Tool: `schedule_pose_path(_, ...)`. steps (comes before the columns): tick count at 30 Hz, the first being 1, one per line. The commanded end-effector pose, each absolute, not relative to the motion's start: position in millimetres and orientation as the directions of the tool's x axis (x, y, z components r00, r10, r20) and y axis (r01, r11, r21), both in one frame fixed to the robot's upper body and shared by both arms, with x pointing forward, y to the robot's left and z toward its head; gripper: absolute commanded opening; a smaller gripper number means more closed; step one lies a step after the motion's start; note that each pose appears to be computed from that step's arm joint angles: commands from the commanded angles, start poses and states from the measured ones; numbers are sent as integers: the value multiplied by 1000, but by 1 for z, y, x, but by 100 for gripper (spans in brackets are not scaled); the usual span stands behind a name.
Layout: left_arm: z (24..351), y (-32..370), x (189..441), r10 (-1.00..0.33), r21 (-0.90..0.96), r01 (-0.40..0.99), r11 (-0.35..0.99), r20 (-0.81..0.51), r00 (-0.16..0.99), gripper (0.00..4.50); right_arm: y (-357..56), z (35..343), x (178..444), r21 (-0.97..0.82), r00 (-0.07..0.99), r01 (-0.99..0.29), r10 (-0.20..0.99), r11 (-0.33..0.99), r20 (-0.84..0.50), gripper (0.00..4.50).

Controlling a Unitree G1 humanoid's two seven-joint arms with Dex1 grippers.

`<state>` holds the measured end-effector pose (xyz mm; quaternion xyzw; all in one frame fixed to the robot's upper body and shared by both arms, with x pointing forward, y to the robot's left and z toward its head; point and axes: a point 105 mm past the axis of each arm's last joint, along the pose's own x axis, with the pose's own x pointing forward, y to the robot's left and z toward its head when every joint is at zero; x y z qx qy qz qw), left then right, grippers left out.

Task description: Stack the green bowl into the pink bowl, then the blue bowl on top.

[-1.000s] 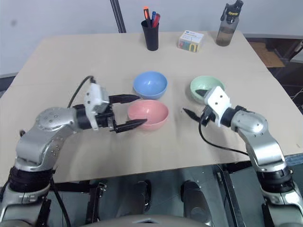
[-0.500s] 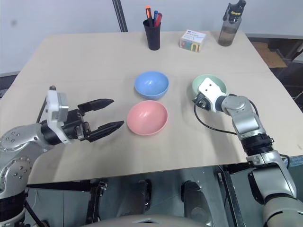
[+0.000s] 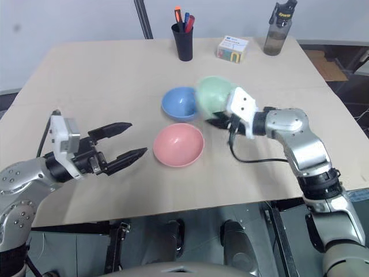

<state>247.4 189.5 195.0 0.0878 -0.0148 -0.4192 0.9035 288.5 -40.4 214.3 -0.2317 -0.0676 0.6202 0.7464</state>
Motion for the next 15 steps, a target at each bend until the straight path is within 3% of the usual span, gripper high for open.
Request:
schedule_pose_path(1, 205, 199, 245, -757, 217, 745, 631, -35, 652, 450, -15, 208, 283, -432, 193, -897, 961, 92, -197, 7)
schedule_pose_path(8, 210, 208, 239, -768, 207, 759, 617, -50, 638, 450, 9, 180, 294, -399, 164, -916, 951, 48, -262, 7)
schedule_pose_path(9, 211, 207, 238, -771, 205, 761, 615, -45, 635, 450, 11, 176, 294, -401, 158, -915, 947, 36, -278, 76)
schedule_pose_path(10, 212, 207, 237, -771, 204, 761, 616, -44, 635, 450, 12, 174, 293, -400, 147, -916, 945, 19, -291, 97)
schedule_pose_path(14, 213, 207, 226, -785, 190, 775, 603, -31, 618, 450, 5, 184, 287, -394, 123, -919, 953, 4, -277, 287)
schedule_pose_path(15, 214, 208, 223, -790, 183, 779, 599, -24, 613, 450, 1, 193, 285, -398, 123, -918, 959, 11, -256, 316)
